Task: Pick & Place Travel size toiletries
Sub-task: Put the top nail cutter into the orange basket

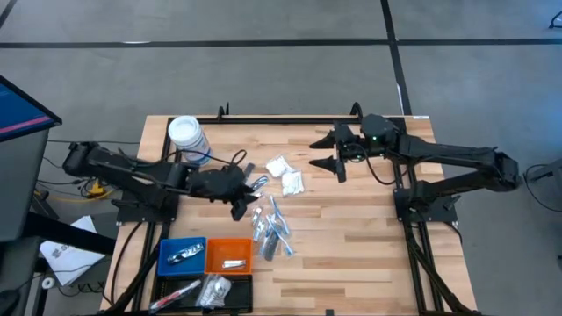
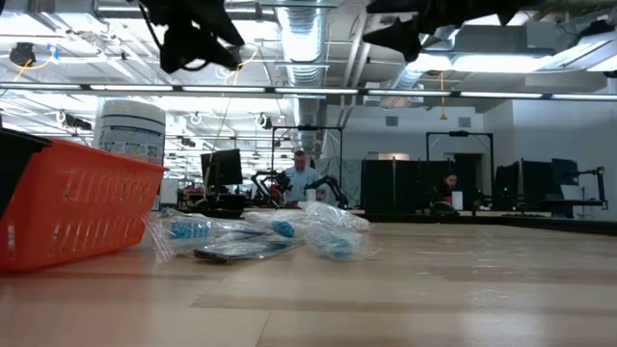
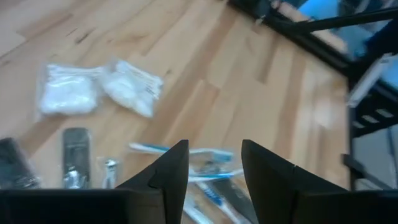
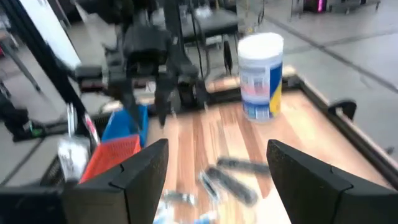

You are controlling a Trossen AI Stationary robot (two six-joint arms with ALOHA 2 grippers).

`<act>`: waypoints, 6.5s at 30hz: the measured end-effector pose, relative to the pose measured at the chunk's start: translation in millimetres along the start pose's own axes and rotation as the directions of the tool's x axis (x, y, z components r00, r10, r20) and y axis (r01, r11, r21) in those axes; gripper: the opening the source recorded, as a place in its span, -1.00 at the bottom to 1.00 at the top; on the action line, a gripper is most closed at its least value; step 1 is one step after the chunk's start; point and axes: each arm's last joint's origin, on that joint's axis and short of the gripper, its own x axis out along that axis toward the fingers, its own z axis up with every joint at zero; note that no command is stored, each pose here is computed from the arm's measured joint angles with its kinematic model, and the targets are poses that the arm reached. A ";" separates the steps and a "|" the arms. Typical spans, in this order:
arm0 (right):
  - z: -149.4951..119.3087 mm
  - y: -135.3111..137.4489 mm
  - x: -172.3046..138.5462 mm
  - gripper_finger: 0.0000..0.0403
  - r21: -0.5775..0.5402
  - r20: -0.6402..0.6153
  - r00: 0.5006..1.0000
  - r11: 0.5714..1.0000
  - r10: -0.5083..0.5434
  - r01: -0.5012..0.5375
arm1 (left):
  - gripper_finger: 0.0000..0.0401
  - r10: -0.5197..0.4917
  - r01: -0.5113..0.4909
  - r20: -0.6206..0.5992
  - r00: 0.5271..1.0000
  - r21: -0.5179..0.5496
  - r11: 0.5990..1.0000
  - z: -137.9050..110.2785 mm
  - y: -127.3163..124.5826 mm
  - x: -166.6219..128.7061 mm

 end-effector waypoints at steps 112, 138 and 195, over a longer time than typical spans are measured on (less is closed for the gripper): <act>24.5 -123.8 17.8 0.32 -0.100 0.416 0.860 0.925 -0.297 0.367 | -0.80 -0.344 0.381 -0.521 0.781 -0.038 0.924 -92.5 62.1 6.2; -10.6 -73.8 39.6 0.32 -0.022 -0.014 0.982 0.982 -0.190 0.190 | -0.80 -0.027 0.096 -0.530 0.848 0.103 0.990 -119.1 -36.5 13.8; -0.7 -83.1 34.6 0.32 -0.044 0.085 0.972 0.974 -0.217 0.222 | -0.60 0.055 0.001 -0.597 0.800 0.094 0.996 -153.8 -42.8 51.2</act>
